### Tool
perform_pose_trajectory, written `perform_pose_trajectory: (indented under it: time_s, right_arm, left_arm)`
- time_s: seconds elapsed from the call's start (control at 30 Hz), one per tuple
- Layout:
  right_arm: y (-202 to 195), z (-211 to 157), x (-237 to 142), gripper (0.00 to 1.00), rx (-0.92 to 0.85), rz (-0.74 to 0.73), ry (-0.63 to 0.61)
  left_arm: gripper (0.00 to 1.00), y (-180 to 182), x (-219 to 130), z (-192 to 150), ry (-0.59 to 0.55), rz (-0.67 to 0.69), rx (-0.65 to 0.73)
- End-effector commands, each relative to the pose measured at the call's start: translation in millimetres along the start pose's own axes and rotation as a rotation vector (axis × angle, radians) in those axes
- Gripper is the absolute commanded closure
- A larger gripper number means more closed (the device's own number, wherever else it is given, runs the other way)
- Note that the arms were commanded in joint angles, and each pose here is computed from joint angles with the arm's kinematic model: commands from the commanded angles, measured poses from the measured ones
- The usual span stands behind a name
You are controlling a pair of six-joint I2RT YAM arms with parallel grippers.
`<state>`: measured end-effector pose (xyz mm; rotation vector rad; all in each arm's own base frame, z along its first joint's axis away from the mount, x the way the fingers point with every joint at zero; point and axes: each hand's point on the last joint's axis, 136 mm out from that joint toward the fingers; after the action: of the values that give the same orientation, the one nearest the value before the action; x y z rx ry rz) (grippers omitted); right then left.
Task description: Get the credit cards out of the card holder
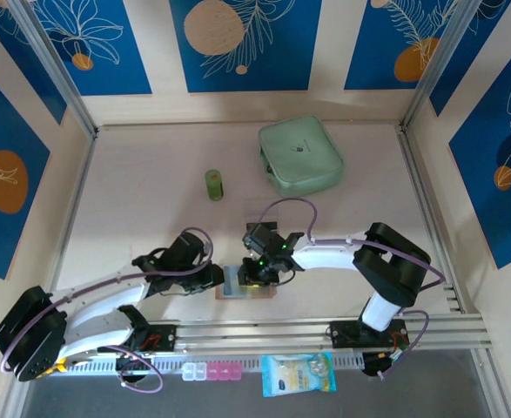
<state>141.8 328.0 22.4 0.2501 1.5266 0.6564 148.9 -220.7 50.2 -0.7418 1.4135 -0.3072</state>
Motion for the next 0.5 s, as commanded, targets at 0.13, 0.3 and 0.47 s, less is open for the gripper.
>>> perform_pose_trajectory:
  time_s: [0.13,0.3,0.47]
  right_arm:
    - [-2.2,-6.4,-2.2,0.75,0.028,0.033,0.015]
    - [-1.7,-6.3,-3.9,0.75,0.03,0.036,0.011]
    - [-3.0,-6.7,-4.8,0.75,0.031,0.037,0.011]
  left_arm:
    - [0.73,-18.9,10.2,2.4,0.028,-0.037,-0.001]
    - [0.73,-23.7,19.5,2.3,0.048,-0.044,0.0]
    - [0.73,-26.5,27.4,0.9,0.066,-0.043,0.001]
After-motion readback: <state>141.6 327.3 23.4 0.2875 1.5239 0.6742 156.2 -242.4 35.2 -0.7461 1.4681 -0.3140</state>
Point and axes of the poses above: each hand's point on the last joint's axis, 136 mm out from that joint toward the fingers, its own x axis out along the fingers, its own y axis along the line the jaws close on, z = x × y, and after that the axes turned 8 degrees about -x, right-handed
